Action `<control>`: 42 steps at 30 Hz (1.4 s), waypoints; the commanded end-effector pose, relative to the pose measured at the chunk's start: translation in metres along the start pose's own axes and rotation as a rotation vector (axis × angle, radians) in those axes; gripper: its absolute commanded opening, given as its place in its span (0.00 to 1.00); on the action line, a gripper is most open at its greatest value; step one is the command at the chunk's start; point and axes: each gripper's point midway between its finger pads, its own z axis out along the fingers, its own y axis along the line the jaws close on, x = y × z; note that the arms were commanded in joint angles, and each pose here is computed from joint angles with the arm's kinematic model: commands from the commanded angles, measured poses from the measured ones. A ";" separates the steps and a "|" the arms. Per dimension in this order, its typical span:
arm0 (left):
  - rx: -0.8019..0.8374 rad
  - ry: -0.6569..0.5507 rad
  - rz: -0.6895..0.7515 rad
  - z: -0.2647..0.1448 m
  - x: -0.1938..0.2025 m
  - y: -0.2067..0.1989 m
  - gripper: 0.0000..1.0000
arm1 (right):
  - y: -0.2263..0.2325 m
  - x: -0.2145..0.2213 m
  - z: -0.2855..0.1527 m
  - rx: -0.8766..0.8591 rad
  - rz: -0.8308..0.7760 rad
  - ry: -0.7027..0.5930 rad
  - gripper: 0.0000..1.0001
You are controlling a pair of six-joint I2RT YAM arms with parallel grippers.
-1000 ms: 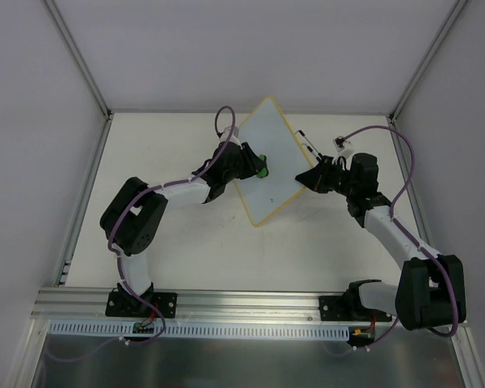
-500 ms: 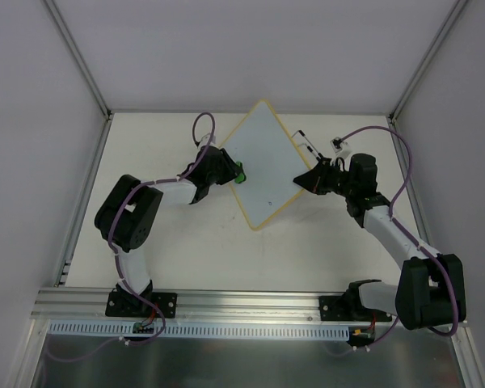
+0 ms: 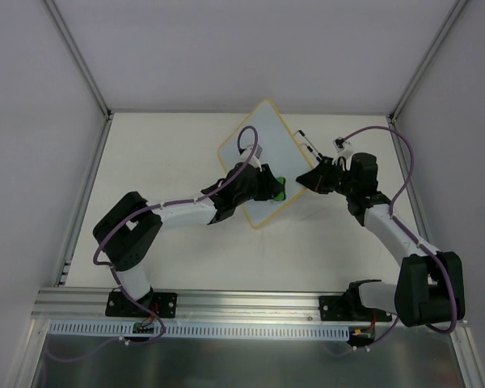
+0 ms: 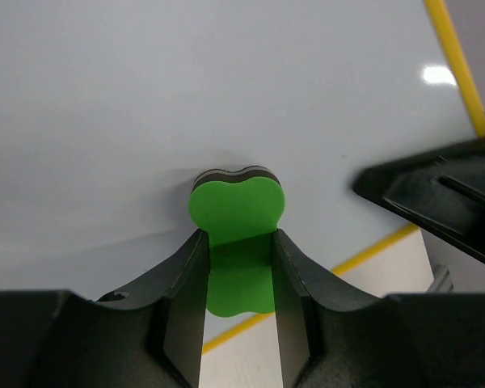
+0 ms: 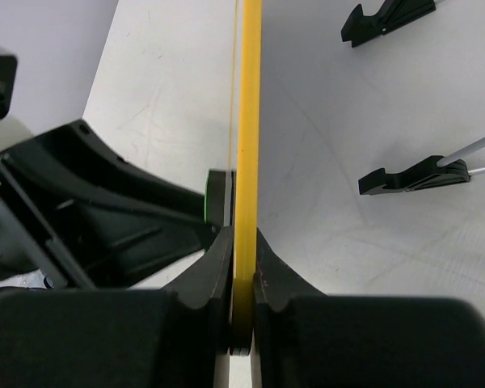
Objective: Erase the whiteboard
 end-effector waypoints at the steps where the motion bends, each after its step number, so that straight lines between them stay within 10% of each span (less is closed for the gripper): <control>1: 0.053 0.206 0.044 -0.004 0.077 -0.018 0.00 | 0.036 0.014 0.004 -0.181 -0.196 0.068 0.00; 26: -0.356 0.113 -0.196 -0.060 0.098 0.137 0.00 | 0.032 0.026 -0.001 -0.175 -0.194 0.079 0.00; 42: -0.305 0.017 -0.110 -0.028 0.019 0.126 0.00 | 0.039 0.025 -0.004 -0.209 -0.211 0.081 0.00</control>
